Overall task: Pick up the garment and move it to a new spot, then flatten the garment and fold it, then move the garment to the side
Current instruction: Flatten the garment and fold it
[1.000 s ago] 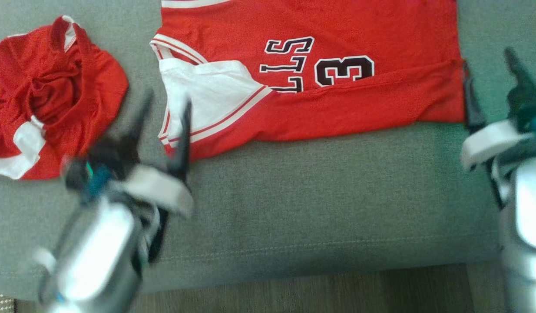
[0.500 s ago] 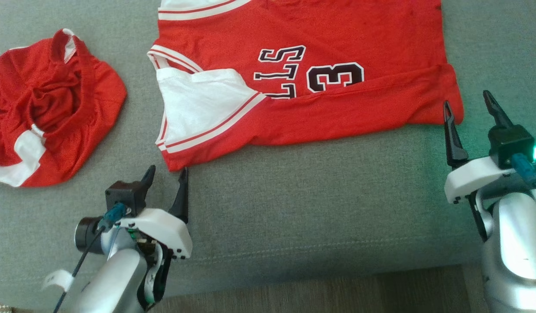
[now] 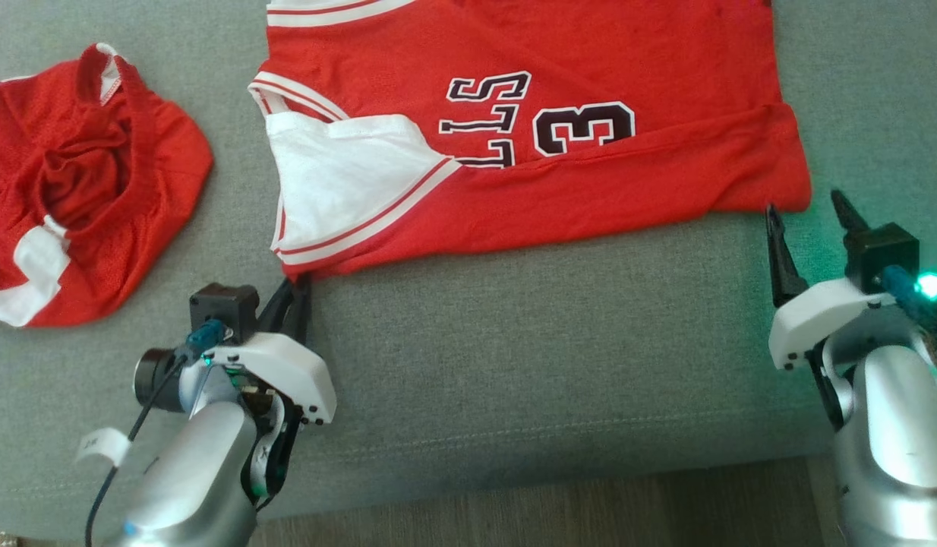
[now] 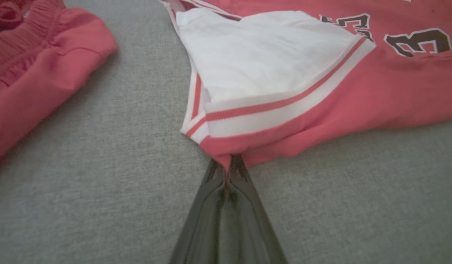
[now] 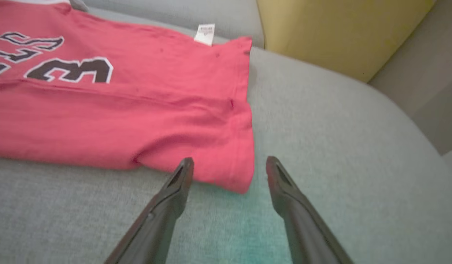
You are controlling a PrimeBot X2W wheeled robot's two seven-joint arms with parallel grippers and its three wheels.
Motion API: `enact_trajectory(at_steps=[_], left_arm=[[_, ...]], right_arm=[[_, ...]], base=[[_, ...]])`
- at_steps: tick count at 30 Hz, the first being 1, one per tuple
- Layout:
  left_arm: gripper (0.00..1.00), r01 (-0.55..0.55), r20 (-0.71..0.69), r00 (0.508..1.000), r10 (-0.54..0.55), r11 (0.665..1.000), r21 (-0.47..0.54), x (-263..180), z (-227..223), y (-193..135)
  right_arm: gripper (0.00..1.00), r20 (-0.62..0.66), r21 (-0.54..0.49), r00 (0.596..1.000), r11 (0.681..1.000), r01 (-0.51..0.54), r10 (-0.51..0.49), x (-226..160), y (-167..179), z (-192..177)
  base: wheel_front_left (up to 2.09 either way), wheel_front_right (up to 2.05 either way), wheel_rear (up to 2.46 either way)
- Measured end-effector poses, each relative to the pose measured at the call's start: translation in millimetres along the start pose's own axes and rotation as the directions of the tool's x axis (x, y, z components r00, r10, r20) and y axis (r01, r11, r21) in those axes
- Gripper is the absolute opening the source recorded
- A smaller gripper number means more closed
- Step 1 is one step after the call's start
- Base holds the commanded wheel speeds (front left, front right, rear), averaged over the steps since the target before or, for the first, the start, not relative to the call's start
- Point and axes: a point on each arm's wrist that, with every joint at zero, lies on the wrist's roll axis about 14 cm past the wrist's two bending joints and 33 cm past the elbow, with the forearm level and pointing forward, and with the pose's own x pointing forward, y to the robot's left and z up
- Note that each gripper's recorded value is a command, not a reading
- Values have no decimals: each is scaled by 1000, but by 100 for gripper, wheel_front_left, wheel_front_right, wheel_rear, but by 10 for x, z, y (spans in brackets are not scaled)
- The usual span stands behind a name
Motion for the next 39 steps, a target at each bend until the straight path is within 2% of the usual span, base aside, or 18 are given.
enact_trajectory(at_steps=[3,8,13,14,15,16,17,18,27,32,39], left_arm=[[0,-10,10,1000,11,1000,-7,-14,25,36],[0,-34,20,999,34,999,3,-47,46,152],[0,-43,31,999,43,999,3,-52,80,206],[0,-46,32,998,45,999,6,-48,87,221],[0,-47,36,998,47,999,8,-40,103,235],[0,-48,41,998,48,999,10,-30,126,241],[0,-47,47,998,47,999,11,-21,151,241],[0,-47,51,998,46,999,11,-16,167,240],[0,-28,89,996,26,999,27,-63,321,212],[0,-12,116,993,9,1000,26,-250,393,122],[0,35,9,999,-35,999,-12,-691,107,-55]], right_arm=[[100,-75,42,997,999,8,-5,9,-3,-158],[100,-101,69,995,997,22,-15,151,-25,-122],[100,-196,98,981,995,15,5,242,49,-295],[97,-207,101,978,995,12,9,246,66,-325],[86,-213,103,977,995,9,13,251,80,-341],[56,-219,105,976,994,5,18,260,98,-354],[22,-220,107,975,994,3,21,276,110,-349],[0,-219,109,975,994,0,24,292,120,-334],[0,-218,133,975,991,-6,35,249,92,-302],[0,-227,154,973,988,-6,42,109,-31,-315],[0,-261,150,964,989,-7,46,-220,-300,-415]], base=[[0,0,0],[0,0,0],[0,0,0],[0,0,0],[0,0,0],[0,0,0],[0,0,0],[0,0,0],[0,0,0],[0,0,0],[0,0,0]])
